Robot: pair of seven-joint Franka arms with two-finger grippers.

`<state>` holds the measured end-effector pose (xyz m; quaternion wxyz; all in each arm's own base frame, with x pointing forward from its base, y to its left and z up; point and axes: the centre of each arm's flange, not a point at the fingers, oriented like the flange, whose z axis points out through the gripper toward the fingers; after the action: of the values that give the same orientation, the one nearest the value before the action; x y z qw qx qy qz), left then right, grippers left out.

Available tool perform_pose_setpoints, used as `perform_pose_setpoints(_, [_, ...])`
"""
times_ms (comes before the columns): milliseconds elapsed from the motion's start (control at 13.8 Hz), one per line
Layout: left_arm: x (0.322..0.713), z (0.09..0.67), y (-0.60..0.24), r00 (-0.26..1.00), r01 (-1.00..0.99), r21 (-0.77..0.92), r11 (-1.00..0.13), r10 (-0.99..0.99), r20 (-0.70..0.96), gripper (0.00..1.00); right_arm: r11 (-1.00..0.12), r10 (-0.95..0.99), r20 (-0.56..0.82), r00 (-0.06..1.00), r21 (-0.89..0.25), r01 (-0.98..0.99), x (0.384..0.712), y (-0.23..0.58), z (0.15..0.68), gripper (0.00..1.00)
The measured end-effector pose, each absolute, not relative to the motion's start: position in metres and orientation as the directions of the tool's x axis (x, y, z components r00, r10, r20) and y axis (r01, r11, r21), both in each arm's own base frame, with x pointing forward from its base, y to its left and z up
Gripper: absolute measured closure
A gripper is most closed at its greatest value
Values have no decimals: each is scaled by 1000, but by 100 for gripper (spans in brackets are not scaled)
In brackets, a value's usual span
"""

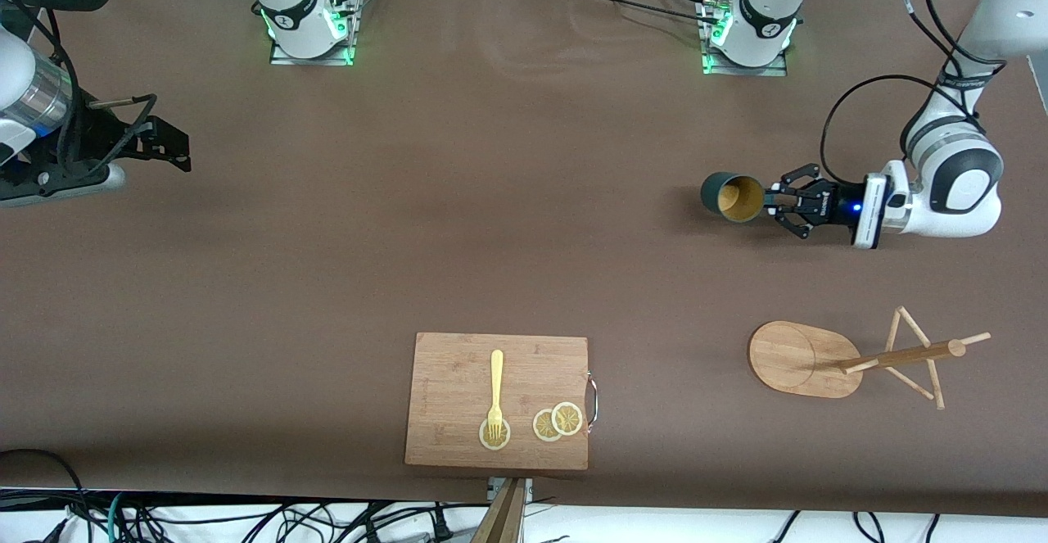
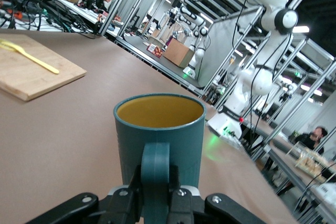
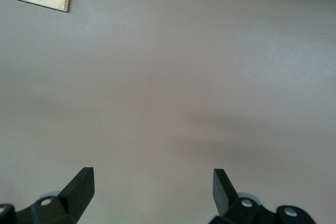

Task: Pass cup and hang on rack
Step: 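Lift the mug with the left gripper and carry it toward the rack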

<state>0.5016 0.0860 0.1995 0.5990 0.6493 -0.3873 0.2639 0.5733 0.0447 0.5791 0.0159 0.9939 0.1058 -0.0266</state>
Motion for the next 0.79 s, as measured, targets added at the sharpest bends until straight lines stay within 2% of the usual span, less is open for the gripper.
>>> perform_pose_setpoints(433, [480,208,153,745,-666,745,-27,-68,663,79,-977,209,-56,976,26,211,573,45,579,0])
perform_pose_setpoints(794, [506,245,194,891,-454,888,-73,-36,453,79,-977,209,-56,976,26,211,573,45,579,0])
